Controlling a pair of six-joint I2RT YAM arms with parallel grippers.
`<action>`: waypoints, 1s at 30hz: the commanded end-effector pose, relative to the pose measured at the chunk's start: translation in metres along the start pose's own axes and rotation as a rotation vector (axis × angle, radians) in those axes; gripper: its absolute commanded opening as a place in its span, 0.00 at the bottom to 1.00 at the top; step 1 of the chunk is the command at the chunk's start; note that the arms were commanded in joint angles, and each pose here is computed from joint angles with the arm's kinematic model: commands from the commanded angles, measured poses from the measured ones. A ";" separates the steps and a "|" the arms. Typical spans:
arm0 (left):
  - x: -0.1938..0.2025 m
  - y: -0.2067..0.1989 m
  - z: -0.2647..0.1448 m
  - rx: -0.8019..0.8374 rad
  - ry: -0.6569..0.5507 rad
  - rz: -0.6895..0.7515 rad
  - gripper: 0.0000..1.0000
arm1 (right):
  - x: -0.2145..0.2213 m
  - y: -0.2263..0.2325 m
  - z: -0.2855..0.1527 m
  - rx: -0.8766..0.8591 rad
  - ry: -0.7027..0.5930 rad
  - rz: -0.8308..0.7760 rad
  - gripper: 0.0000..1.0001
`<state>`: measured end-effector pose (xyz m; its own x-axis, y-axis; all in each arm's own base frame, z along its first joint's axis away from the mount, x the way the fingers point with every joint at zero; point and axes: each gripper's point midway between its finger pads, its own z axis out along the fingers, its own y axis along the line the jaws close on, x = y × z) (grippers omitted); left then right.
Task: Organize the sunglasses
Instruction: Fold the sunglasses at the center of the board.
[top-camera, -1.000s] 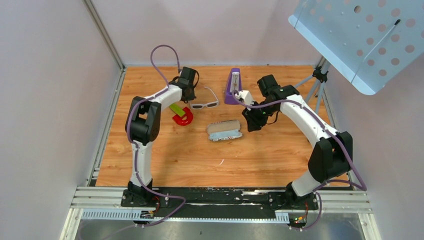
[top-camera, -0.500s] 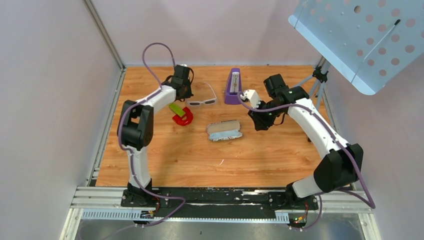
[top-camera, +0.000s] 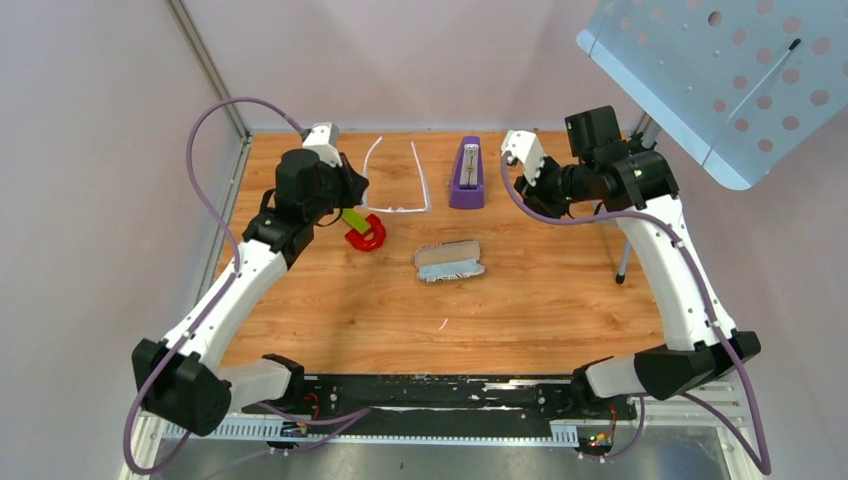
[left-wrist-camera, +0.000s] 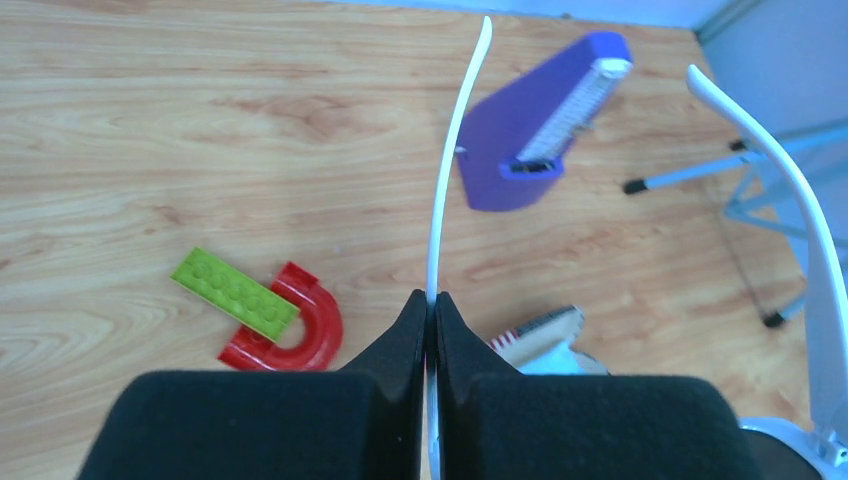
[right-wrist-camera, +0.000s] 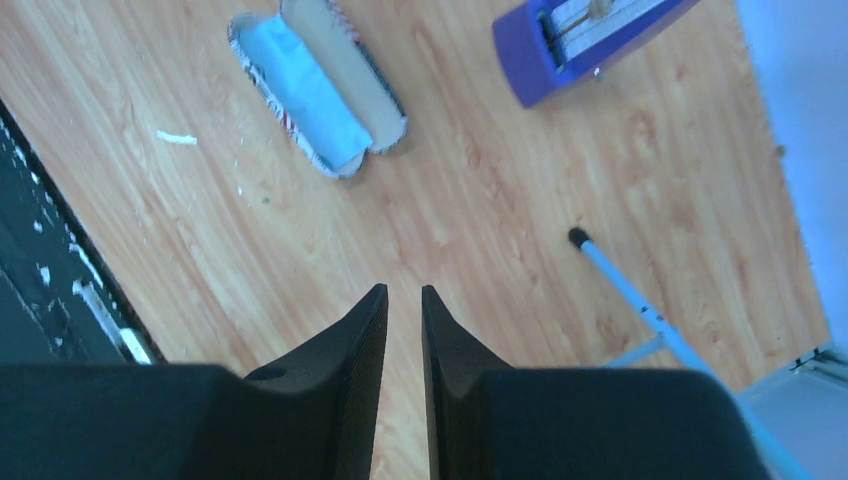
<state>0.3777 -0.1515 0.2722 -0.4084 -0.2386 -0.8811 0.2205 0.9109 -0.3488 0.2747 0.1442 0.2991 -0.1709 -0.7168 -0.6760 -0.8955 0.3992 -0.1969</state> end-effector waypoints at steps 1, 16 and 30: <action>0.019 -0.026 -0.027 0.105 0.040 0.030 0.00 | -0.029 -0.002 0.014 -0.028 -0.022 0.016 0.22; 0.055 -0.059 -0.046 0.198 0.143 0.052 0.00 | -0.114 0.080 0.099 -0.141 0.023 -0.489 0.20; 0.064 -0.066 -0.052 0.258 0.141 0.010 0.00 | -0.124 0.117 0.093 -0.160 0.023 -0.614 0.25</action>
<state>0.2946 -0.2043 0.2486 -0.5351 -0.1368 -0.8336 0.4127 0.8187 -0.3993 0.2267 0.3427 0.2704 0.3610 -0.7937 -0.4897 -0.9118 -0.1901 -0.3639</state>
